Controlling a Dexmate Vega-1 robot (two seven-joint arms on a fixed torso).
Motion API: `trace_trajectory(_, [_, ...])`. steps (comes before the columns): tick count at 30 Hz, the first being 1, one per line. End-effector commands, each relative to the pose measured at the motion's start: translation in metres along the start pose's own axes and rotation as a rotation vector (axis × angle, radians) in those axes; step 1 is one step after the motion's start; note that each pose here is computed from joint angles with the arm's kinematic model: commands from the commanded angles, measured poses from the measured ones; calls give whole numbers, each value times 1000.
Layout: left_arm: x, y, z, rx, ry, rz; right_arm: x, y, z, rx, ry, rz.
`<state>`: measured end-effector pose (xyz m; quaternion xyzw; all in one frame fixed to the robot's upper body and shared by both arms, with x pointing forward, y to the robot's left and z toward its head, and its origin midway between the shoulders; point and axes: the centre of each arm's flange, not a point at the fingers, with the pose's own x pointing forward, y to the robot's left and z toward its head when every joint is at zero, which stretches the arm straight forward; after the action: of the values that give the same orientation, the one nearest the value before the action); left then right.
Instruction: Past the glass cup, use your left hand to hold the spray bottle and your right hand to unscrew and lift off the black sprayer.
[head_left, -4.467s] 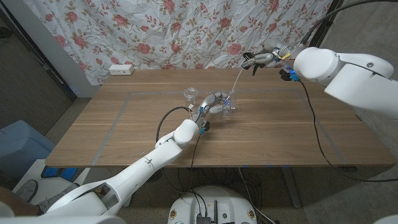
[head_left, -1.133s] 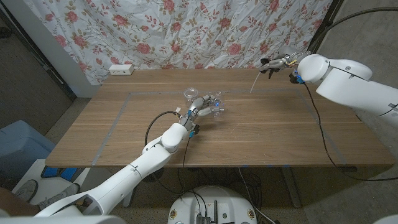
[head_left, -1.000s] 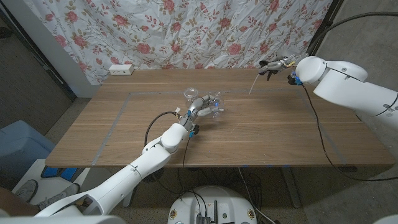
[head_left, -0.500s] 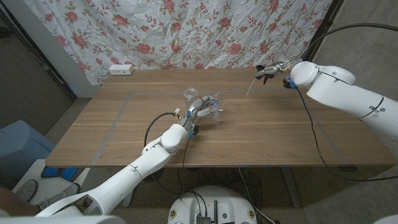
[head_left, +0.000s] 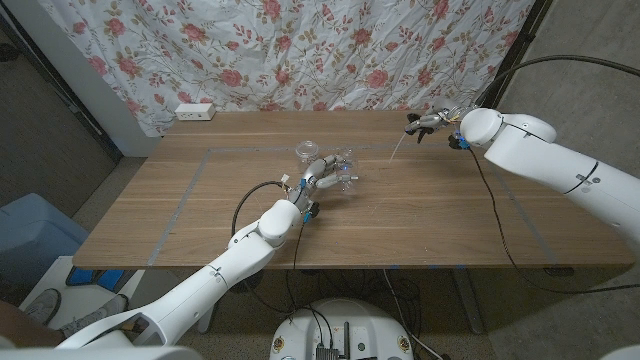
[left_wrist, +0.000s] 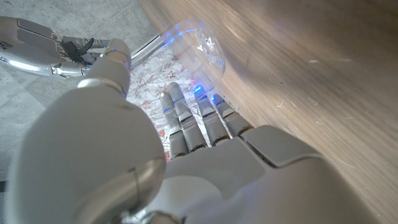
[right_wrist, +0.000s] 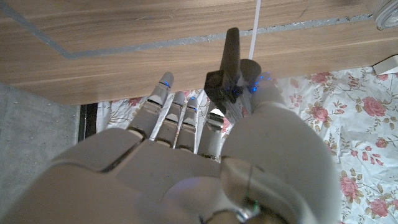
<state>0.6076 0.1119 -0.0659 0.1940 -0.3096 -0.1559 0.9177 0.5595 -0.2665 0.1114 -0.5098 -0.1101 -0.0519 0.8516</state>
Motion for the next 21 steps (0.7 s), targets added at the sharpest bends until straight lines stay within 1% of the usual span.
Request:
trace_trajectory(1, [-1,-2,0,0,2,-2,15,18,-6,19,-20,49])
trace_trajectory(12, [-3,-1,-1,4,4,2,27,32,-13,1,-49,71])
trace_trajectory(18, [-3,-1,-1,4,3,3,33,40,-20,3,-53,81])
trace_trajectory(21, [-3,0,-1,3,5,3,37,44,-23,1,-40,88])
